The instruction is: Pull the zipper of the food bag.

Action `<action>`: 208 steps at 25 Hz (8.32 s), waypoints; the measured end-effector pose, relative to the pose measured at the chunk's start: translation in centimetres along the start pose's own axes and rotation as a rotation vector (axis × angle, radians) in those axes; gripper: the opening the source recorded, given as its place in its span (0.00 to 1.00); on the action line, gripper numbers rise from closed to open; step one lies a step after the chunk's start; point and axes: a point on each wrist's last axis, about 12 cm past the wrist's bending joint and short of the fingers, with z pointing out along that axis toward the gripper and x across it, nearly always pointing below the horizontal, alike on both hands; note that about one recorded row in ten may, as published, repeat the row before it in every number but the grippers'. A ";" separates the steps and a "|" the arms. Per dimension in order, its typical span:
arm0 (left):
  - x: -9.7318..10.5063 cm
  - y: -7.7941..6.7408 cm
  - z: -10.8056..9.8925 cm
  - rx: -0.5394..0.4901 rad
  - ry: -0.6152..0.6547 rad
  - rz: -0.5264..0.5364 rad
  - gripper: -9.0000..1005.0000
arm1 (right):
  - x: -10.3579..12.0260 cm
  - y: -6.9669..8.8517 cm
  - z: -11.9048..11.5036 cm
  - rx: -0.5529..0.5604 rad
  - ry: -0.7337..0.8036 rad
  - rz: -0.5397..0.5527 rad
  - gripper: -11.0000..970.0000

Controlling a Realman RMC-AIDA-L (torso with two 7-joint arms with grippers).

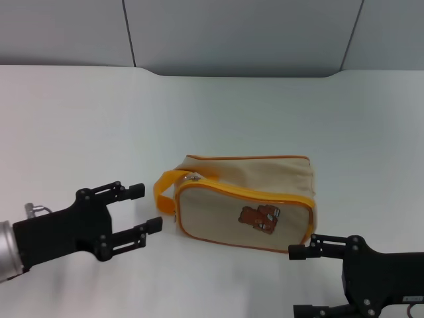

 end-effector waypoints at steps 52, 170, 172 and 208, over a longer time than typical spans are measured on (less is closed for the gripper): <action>-3.1 1.3 6.4 0.096 -0.088 0.255 0.14 | -3.5 -3.2 -0.2 0.344 -0.244 -0.439 0.87; 0.9 1.3 3.0 -0.238 -0.117 -0.049 0.22 | -1.9 -5.4 0.7 0.402 -0.105 -0.170 0.70; 0.9 1.3 2.3 -0.241 -0.125 -0.056 0.31 | -1.8 -5.3 0.7 0.397 -0.113 -0.148 0.71; -2.1 -1.0 1.1 0.321 0.017 -0.041 0.80 | -0.6 -1.5 2.2 0.042 -0.036 0.034 0.81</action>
